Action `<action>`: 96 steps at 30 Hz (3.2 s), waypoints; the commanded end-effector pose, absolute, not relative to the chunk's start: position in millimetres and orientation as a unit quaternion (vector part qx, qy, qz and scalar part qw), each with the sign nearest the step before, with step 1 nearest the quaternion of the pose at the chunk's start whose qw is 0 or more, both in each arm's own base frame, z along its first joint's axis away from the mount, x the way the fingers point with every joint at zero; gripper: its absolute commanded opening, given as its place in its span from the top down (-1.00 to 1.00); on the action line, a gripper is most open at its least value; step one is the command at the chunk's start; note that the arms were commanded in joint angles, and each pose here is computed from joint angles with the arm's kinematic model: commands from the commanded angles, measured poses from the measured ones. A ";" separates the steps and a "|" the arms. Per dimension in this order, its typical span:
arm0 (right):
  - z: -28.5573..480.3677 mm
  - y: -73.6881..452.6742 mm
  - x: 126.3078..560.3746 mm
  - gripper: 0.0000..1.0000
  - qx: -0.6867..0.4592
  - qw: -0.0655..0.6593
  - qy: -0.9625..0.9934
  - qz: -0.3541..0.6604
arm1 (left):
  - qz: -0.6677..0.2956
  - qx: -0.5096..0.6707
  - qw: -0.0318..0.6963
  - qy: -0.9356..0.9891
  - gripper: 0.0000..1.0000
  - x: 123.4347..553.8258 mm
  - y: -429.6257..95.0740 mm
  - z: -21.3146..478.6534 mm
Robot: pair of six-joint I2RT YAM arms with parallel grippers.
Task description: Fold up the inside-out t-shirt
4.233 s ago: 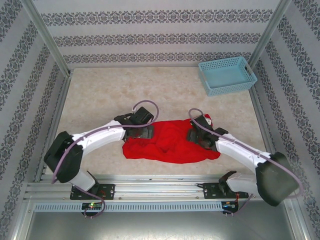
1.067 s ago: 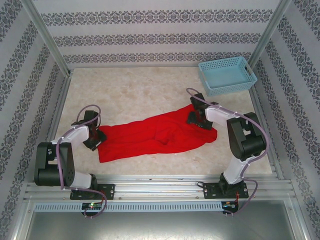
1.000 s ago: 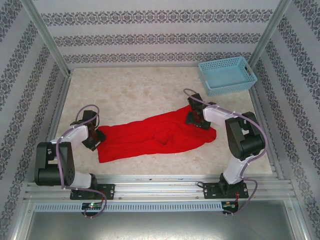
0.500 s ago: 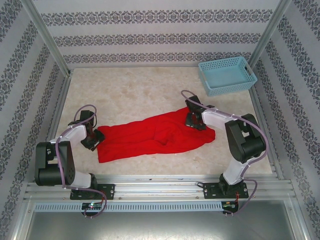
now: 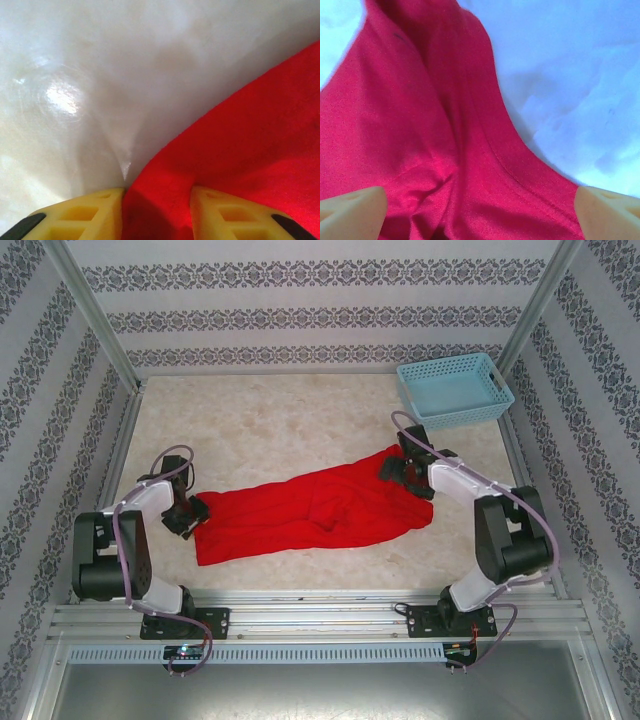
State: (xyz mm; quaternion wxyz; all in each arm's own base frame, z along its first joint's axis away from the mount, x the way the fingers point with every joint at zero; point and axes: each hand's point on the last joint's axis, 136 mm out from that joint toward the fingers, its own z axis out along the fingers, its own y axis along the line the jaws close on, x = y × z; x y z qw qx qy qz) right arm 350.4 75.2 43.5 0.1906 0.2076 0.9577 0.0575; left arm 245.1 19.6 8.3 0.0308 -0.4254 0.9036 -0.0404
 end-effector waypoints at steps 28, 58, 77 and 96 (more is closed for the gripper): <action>78.9 64.3 347.7 1.00 0.211 0.223 0.951 0.035 | -0.107 -0.371 0.131 0.913 0.48 330.7 -20.4 1.4; 174.0 298.3 356.3 1.00 -0.045 0.240 0.967 0.079 | -0.227 -0.249 0.196 0.921 0.42 324.3 -103.0 32.3; 146.4 452.5 343.3 1.00 -0.042 0.182 0.958 0.219 | -0.240 -0.248 0.195 0.918 0.67 300.3 -106.3 14.8; 158.0 328.5 378.0 -0.10 -0.053 0.238 0.955 0.167 | -0.060 -0.209 0.281 0.935 -0.13 272.4 -85.0 113.4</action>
